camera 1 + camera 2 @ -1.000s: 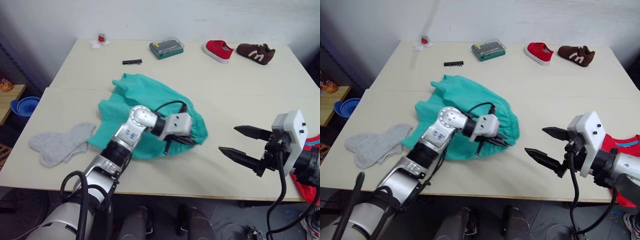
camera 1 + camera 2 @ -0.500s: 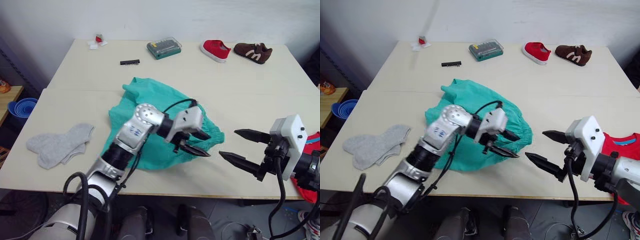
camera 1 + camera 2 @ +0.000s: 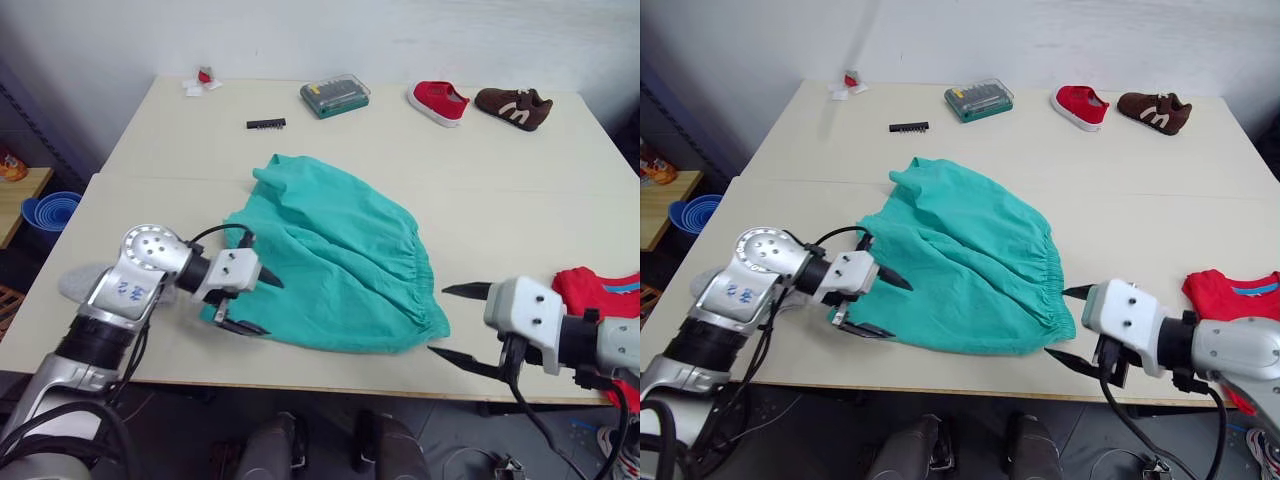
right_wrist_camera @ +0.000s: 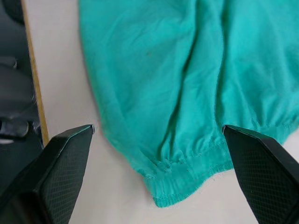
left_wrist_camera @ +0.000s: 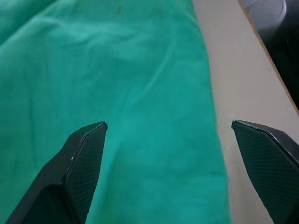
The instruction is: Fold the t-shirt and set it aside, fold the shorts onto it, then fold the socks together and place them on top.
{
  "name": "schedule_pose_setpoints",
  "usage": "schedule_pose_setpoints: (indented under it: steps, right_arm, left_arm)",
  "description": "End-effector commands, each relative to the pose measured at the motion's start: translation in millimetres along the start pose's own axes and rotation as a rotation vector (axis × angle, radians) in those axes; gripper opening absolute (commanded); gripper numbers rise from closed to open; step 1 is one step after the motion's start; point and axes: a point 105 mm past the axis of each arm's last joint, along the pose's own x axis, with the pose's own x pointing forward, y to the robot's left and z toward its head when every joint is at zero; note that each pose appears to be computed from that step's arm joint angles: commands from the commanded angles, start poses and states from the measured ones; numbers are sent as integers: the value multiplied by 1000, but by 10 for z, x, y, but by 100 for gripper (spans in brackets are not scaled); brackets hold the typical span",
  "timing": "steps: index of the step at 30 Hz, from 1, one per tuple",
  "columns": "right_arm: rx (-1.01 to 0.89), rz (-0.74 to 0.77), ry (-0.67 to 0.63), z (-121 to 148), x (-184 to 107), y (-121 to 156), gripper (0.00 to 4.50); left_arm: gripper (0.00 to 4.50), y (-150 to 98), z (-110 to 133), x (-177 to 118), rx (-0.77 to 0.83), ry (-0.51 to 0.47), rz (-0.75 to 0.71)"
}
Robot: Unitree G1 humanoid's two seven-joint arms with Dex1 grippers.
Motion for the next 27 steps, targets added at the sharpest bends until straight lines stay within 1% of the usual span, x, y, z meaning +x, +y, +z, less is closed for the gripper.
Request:
schedule_pose_setpoints:
  steps: [1,4,6,10,12,14,17,20,27]
  right_arm:
    - [-145,39,33,-113,102,92,450]
    - [-195,25,53,-234,154,58,450]
    - [-233,20,69,-318,197,47,450]
    - [-247,-41,61,-394,292,-70,450]
    - [-247,-54,55,-415,327,-99,450]
    - [-250,-56,49,-421,354,-106,450]
    - [-249,-67,37,-433,402,-117,450]
    - [-251,-63,31,-450,433,-107,390]
    - [-245,-84,12,-433,473,-152,156]
  left_arm:
    - [449,-114,-17,-103,67,60,18]
    - [449,-113,-92,-123,77,94,71]
    - [449,-112,-233,-149,101,159,105]
    - [449,-109,-391,-232,83,201,176]
    - [449,-127,-469,-285,75,225,192]
    - [449,-151,-516,-328,58,227,203]
    - [395,-179,-560,-362,48,232,206]
    - [310,-182,-582,-377,49,239,198]
    - [100,-181,-608,-389,40,233,194]
